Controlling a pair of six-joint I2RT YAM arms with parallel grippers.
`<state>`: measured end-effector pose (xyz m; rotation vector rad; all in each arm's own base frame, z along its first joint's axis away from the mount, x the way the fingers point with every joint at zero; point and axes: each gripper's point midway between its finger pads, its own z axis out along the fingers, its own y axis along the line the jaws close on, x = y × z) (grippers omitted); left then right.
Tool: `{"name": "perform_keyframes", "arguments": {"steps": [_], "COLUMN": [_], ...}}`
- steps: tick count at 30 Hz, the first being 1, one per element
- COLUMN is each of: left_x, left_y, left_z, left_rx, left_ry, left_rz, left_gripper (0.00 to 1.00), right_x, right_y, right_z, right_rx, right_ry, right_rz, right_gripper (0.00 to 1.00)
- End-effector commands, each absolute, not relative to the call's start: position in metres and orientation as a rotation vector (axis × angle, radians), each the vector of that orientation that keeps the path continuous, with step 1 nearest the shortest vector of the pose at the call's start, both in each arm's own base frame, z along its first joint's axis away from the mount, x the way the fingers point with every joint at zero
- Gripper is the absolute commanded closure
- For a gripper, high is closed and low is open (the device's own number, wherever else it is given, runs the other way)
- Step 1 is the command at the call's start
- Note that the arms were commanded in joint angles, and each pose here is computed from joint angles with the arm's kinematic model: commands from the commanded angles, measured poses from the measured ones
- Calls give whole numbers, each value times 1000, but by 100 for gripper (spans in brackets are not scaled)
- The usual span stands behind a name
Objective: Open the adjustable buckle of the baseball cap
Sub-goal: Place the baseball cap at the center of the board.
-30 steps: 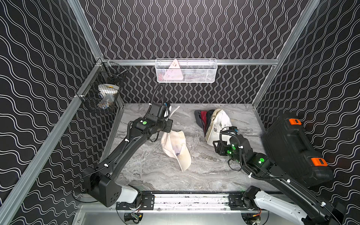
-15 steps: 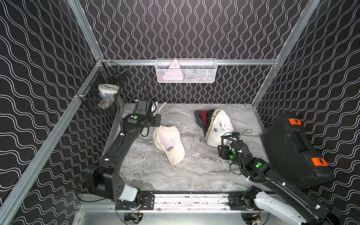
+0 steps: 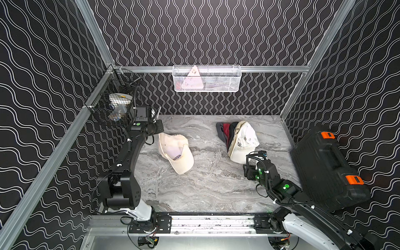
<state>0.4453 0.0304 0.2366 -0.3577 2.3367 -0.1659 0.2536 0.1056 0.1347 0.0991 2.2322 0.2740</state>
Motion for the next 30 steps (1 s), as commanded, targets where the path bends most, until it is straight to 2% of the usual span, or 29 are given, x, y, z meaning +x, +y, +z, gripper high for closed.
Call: {"name": "perform_keyframes", "arguments": {"steps": [1,11,30], "left_x": [457,466,495], "left_y": [48,91,118], "left_z": [248,257,247], "left_rx": [-434,-547,-618], "left_ry": [2276,2233,2214], "left_rz": [-147,-36,36], "left_gripper": [100,100,100], "right_x": [259,258,254], "right_y": [108,107,100], "right_z": [139,122,110], "right_rx": [121,140,181], "right_ry": [2204,2240,2238], "right_rz": [308,329,333], "right_gripper": [33,32,32]}}
